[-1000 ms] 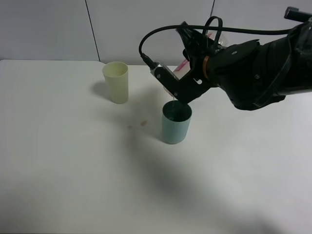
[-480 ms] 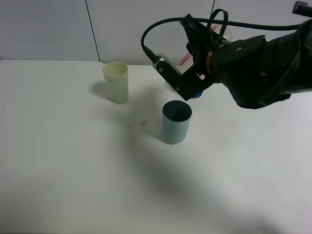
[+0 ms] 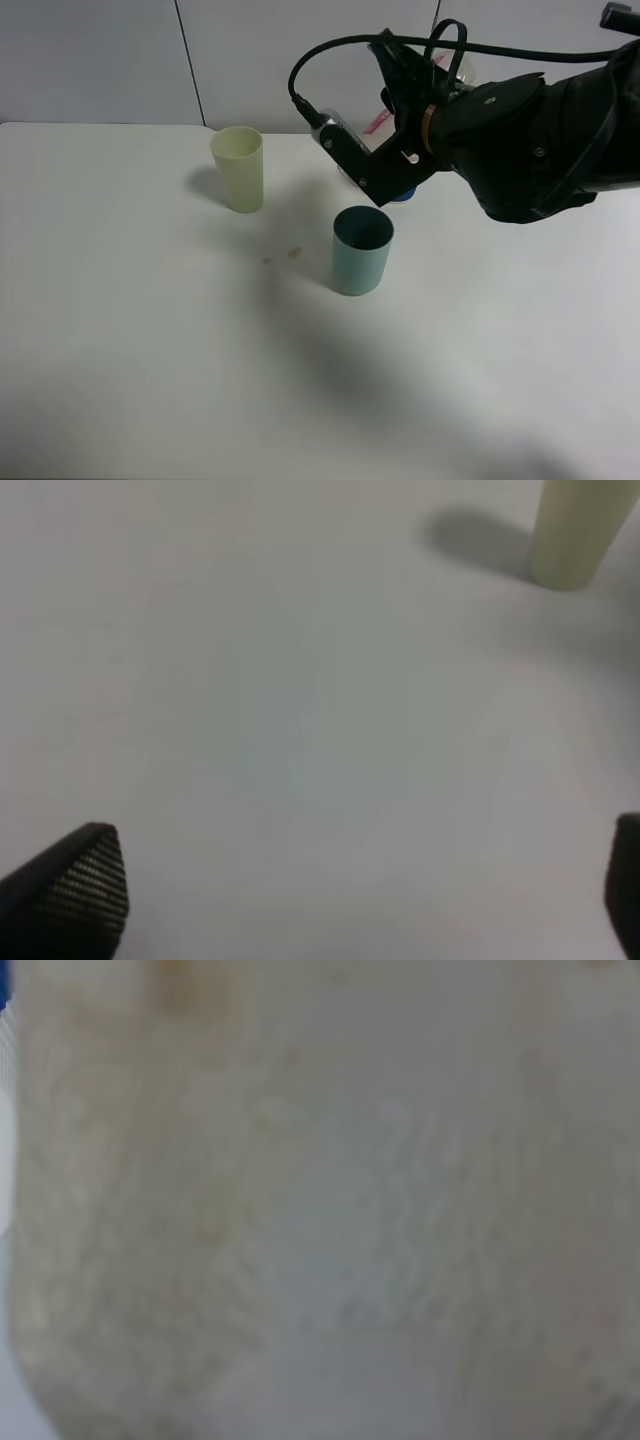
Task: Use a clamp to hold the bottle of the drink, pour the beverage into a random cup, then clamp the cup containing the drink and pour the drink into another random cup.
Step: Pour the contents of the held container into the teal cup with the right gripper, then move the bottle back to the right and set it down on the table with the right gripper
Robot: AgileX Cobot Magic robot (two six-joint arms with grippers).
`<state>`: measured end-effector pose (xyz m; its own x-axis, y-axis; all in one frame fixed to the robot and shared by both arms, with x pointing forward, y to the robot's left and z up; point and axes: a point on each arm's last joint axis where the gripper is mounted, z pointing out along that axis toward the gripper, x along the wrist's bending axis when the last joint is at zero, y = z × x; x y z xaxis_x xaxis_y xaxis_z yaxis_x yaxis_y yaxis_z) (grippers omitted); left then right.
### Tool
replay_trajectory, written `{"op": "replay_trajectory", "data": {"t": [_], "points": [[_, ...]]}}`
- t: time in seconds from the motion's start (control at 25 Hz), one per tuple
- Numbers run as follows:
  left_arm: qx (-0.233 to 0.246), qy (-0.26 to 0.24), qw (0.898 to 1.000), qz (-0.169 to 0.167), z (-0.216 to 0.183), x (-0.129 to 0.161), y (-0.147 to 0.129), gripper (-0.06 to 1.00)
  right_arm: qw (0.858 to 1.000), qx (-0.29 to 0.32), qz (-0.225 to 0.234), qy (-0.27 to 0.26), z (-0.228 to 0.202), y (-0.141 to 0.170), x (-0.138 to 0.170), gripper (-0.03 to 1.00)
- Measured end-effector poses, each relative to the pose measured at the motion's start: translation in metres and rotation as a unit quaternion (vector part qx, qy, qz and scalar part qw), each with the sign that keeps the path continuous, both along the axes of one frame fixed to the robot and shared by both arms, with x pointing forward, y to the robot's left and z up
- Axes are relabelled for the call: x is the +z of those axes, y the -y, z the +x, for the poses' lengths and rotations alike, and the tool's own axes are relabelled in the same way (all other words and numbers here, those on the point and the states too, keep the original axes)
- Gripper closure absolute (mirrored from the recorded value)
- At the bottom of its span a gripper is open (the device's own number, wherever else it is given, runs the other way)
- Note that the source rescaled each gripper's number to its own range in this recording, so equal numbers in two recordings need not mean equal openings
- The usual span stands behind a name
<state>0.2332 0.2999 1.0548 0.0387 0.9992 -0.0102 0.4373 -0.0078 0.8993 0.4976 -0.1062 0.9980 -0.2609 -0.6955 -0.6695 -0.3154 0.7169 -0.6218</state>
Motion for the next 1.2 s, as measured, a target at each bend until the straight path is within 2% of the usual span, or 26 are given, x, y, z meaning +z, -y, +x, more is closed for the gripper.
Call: {"op": "replay_trajectory", "data": {"t": [0.12,0.28,0.56,0.84,0.96,1.0,1.2], "points": [[0.000,0.000,1.000,0.000,0.000,0.000,0.000,0.05,0.999,-0.019,0.042,-0.002,0.000,0.000,0.000,0.95],[0.000,0.000,1.000,0.000,0.000,0.000,0.000,0.05,0.991,-0.056,0.123,-0.008,0.000,0.000,0.000,0.95],[0.000,0.000,1.000,0.000,0.000,0.000,0.000,0.05,0.955,-0.143,0.259,-0.036,-0.002,0.003,-0.005,0.95],[0.000,0.000,1.000,0.000,0.000,0.000,0.000,0.05,0.901,-0.209,0.374,-0.062,-0.005,0.003,-0.009,0.95],[0.000,0.000,1.000,0.000,0.000,0.000,0.000,0.05,0.867,-0.238,0.431,-0.079,-0.006,0.001,-0.011,0.95],[0.000,0.000,1.000,0.000,0.000,0.000,0.000,0.05,0.867,-0.238,0.431,-0.079,-0.006,0.001,-0.011,0.95],[0.000,0.000,1.000,0.000,0.000,0.000,0.000,0.05,0.803,-0.286,0.513,-0.105,-0.008,0.000,-0.015,0.95]]}}
